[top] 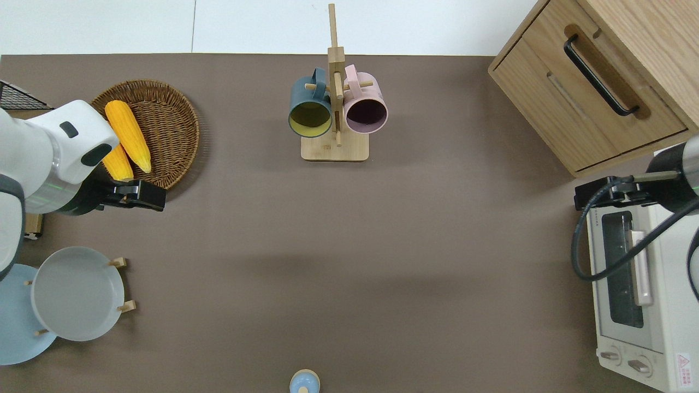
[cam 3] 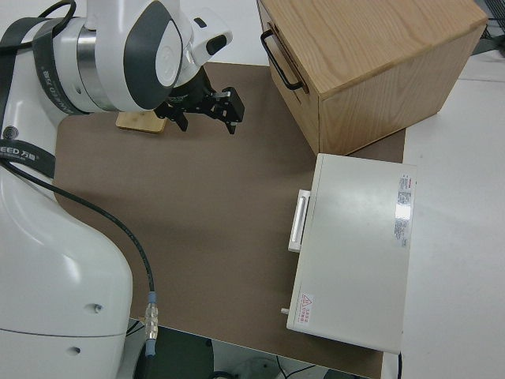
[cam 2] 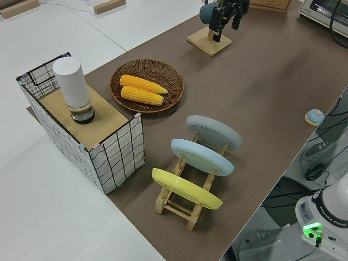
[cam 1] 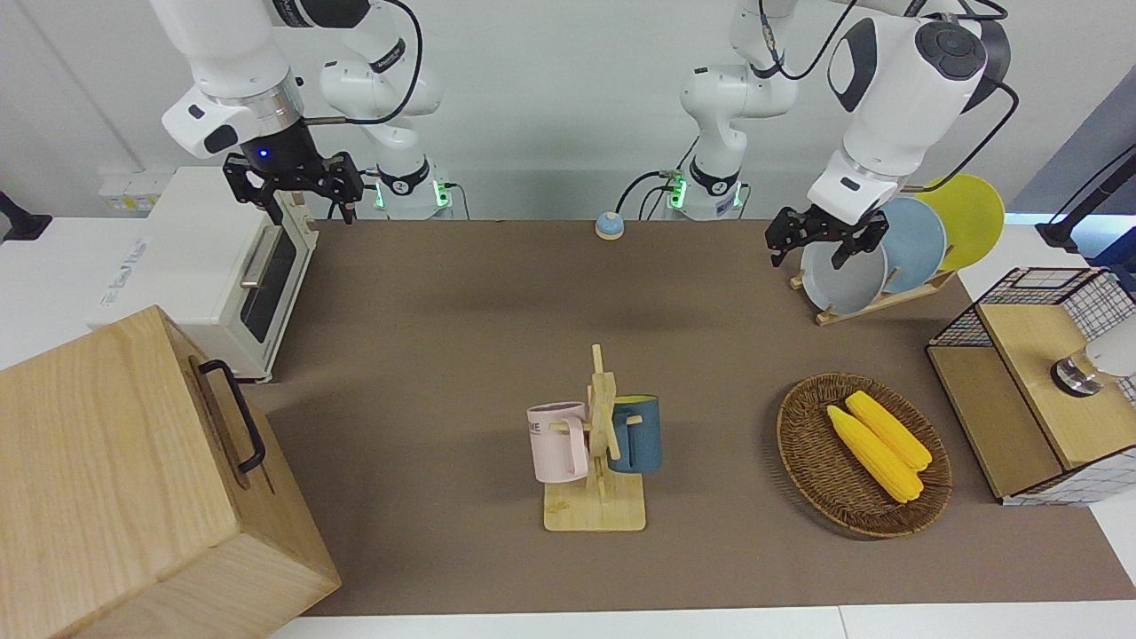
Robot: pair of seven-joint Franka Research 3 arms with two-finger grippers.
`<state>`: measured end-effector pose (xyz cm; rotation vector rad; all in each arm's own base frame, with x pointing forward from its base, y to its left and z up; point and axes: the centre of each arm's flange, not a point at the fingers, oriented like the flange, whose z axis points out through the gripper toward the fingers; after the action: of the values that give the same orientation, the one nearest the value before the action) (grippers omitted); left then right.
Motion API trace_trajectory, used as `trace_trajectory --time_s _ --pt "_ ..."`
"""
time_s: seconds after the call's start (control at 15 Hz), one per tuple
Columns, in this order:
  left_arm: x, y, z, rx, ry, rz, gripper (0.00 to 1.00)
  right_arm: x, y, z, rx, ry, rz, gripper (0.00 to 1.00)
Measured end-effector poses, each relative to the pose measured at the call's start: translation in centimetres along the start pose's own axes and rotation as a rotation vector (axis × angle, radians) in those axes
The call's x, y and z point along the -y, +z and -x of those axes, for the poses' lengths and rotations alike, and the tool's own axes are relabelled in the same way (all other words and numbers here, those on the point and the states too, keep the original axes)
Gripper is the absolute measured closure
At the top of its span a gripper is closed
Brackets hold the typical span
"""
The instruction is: Pick gray plate from low plate rack and place it on table with left arm
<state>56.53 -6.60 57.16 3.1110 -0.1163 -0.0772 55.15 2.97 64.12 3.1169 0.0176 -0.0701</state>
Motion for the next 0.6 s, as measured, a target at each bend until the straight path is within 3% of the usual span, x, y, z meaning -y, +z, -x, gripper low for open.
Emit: trace_trajectory --time_s 0.6 --pt "-0.07 0.56 -0.2 0.012 0.0 0.0 0.0 0.0 0.0 0.0 0.0 0.0 0.0 0.01"
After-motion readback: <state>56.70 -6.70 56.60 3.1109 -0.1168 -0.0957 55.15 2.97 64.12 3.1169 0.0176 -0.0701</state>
